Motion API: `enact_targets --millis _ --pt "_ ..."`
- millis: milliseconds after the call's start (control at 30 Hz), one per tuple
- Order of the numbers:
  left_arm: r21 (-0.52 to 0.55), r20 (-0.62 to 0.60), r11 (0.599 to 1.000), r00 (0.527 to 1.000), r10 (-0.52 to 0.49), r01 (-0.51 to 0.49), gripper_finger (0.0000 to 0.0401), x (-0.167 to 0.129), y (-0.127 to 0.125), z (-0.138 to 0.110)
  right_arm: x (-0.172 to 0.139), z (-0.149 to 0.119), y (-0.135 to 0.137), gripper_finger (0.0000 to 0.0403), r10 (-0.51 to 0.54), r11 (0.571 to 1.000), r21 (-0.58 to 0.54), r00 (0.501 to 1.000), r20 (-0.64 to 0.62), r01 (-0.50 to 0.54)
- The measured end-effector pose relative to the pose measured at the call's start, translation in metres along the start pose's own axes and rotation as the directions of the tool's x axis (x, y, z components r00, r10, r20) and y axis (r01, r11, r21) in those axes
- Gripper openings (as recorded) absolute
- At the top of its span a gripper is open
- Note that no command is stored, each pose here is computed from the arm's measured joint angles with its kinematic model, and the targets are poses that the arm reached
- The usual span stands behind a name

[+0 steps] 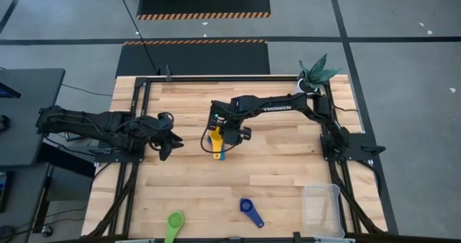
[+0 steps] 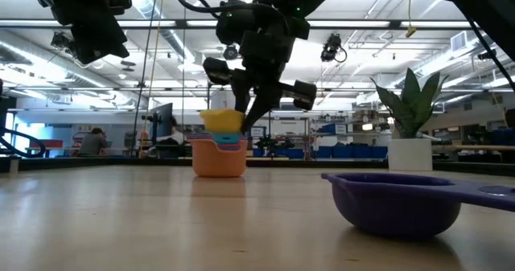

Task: Nest measuring cups in basket
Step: Stack the yellow measuring cup on top of the light blue measuring cup

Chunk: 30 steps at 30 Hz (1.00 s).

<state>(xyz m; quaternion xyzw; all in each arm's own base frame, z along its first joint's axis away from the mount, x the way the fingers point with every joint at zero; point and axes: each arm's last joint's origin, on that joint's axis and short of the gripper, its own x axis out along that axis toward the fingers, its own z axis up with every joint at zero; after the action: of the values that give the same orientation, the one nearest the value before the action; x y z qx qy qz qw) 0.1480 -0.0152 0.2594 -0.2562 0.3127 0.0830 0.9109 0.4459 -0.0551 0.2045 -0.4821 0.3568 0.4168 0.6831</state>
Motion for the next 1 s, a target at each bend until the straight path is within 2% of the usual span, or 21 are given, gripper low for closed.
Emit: enact_targets --millis 233,433,600,767,833,1000 --pt "0.001 0.000 1.000 1.000 0.000 0.000 0.0133 0.0000 0.0000 0.0000 0.0003 0.0019 -0.0054 0.0069 -0.054 0.998 -0.019 0.999 0.005 0.054" --pt "0.001 0.000 1.000 1.000 0.000 0.000 0.0133 0.0000 0.0000 0.0000 0.0001 0.0020 -0.0058 0.0067 -0.058 0.998 -0.023 0.998 0.006 0.059" --pt "0.002 -0.001 1.000 1.000 0.000 0.000 0.0133 0.0000 0.0000 -0.0001 0.0008 0.0045 -0.0053 0.0034 -0.054 0.997 -0.051 0.998 0.008 0.055" --pt "0.002 -0.001 1.000 1.000 0.001 -0.001 0.0133 0.0001 0.0000 -0.0001 0.0009 0.0052 -0.0065 0.0010 -0.066 0.998 0.003 0.998 0.016 0.066" --pt "0.002 -0.001 1.000 1.000 0.000 0.000 0.0133 0.0000 0.0000 -0.0001 0.0008 0.0049 -0.0069 0.0018 -0.069 0.998 0.013 0.997 0.016 0.069" --pt "0.002 -0.001 1.000 1.000 0.000 0.000 0.0133 0.0000 0.0000 -0.0001 0.0006 0.0052 -0.0069 0.0072 -0.070 0.997 0.041 0.997 0.020 0.069"
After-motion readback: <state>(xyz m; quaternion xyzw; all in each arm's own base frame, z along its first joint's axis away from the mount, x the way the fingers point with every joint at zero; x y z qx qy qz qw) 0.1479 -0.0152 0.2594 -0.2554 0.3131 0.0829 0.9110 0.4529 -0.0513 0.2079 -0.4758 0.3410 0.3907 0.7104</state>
